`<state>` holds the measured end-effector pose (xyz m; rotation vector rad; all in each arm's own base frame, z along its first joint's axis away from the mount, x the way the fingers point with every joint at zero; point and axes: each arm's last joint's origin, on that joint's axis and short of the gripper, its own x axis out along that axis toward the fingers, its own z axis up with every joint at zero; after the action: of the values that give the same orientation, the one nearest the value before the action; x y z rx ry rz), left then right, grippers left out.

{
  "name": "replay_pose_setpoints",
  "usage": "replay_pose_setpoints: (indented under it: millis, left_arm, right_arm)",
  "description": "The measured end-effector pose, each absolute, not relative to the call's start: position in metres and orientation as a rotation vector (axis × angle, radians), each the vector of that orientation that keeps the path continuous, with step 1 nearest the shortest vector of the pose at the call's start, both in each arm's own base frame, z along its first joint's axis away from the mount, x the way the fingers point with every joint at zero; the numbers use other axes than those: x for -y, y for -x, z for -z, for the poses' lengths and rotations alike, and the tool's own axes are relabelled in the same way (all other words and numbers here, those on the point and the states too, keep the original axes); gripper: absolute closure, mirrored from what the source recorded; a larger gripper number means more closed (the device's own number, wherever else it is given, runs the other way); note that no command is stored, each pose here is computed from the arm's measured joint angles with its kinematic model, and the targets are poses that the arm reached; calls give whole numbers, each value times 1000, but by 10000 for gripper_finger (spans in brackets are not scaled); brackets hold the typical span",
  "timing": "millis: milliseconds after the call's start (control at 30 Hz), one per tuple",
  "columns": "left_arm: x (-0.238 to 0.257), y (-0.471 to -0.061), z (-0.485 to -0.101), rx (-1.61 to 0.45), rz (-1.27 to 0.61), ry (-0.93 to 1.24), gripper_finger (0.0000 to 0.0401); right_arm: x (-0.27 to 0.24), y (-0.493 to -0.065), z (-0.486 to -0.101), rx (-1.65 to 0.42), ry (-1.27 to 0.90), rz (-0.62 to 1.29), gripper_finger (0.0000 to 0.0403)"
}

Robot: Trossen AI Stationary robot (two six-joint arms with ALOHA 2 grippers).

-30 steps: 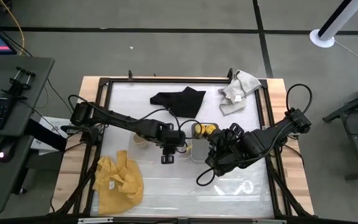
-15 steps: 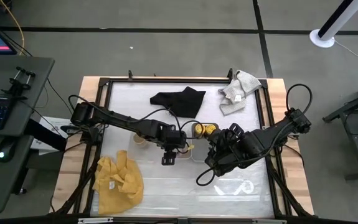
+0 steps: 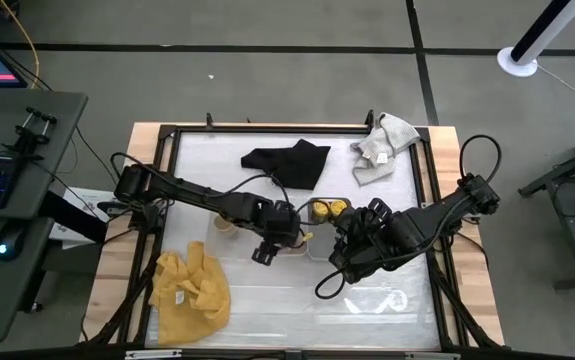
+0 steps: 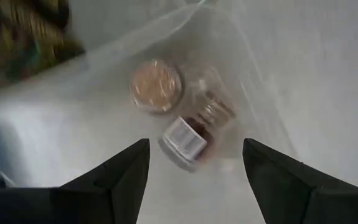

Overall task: Sort spices by type
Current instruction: Put the brown seasoning bottle into the right transparent bin

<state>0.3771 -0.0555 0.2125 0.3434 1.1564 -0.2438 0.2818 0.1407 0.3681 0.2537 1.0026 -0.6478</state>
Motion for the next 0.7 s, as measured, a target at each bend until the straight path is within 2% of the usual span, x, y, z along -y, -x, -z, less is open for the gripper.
replay_pose_setpoints:
  millis: [100, 233, 433, 700]
  left_arm:
    - [55, -380, -214, -1102, 344, -532, 158]
    - [51, -381, -214, -1081, 420, -642, 158]
    - [43, -382, -212, -1083, 458, -671, 158]
    - [42, -387, -183, -1174, 519, -632, 158]
  right_arm:
    - [-141, -282, -368, -1003, -253, 648, 142]
    - [-141, -282, -368, -1003, -254, 648, 142]
    - [-141, -282, -368, -1002, -255, 649, 142]
    - [-141, -282, -368, -999, -258, 647, 142]
